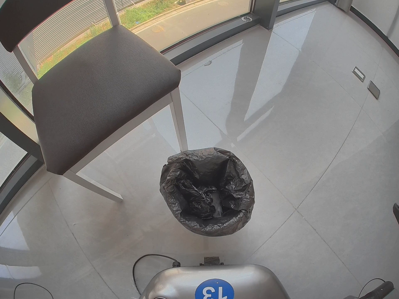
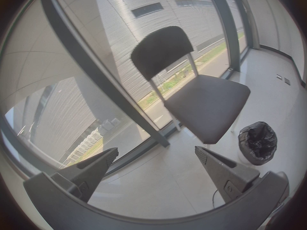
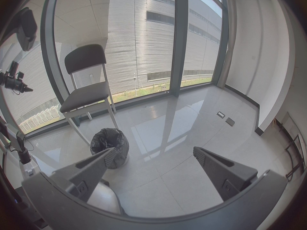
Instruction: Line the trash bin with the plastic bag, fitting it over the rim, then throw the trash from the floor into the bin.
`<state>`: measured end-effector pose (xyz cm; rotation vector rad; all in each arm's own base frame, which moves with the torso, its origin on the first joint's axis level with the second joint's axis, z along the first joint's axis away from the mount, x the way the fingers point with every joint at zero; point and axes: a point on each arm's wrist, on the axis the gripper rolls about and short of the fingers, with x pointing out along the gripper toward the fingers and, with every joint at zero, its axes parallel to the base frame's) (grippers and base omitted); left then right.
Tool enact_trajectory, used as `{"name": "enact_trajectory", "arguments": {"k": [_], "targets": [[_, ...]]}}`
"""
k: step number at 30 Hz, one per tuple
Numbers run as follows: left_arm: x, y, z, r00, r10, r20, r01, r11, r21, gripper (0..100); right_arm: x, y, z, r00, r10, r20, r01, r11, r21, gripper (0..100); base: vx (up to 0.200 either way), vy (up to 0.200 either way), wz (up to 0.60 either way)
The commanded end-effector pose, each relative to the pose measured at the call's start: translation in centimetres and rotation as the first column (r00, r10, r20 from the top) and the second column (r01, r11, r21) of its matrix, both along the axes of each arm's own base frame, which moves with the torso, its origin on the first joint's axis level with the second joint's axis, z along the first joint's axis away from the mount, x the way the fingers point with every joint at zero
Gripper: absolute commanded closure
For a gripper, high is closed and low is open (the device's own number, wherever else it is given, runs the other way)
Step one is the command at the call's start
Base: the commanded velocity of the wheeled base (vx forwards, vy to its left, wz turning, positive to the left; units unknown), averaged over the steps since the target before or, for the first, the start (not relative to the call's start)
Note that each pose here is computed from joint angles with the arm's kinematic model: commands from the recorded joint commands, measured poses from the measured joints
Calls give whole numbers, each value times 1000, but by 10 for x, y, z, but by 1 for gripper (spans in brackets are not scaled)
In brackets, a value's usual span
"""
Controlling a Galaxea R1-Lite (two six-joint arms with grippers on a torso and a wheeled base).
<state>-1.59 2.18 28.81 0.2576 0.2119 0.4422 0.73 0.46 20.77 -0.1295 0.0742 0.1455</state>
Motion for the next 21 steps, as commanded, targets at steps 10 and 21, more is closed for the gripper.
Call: {"name": "enact_trajectory", "arguments": {"k": [10, 21], "targets": [[-102, 0, -101, 961, 262, 89, -260, 965, -27, 0, -27, 3, -14, 994, -24, 103, 23, 1000, 3, 0, 0, 0, 0], [-77, -5, -136, 989, 142, 45, -127, 960, -249, 0, -39, 3, -80, 991, -71, 111, 71, 997, 1, 0, 0, 0, 0]]}}
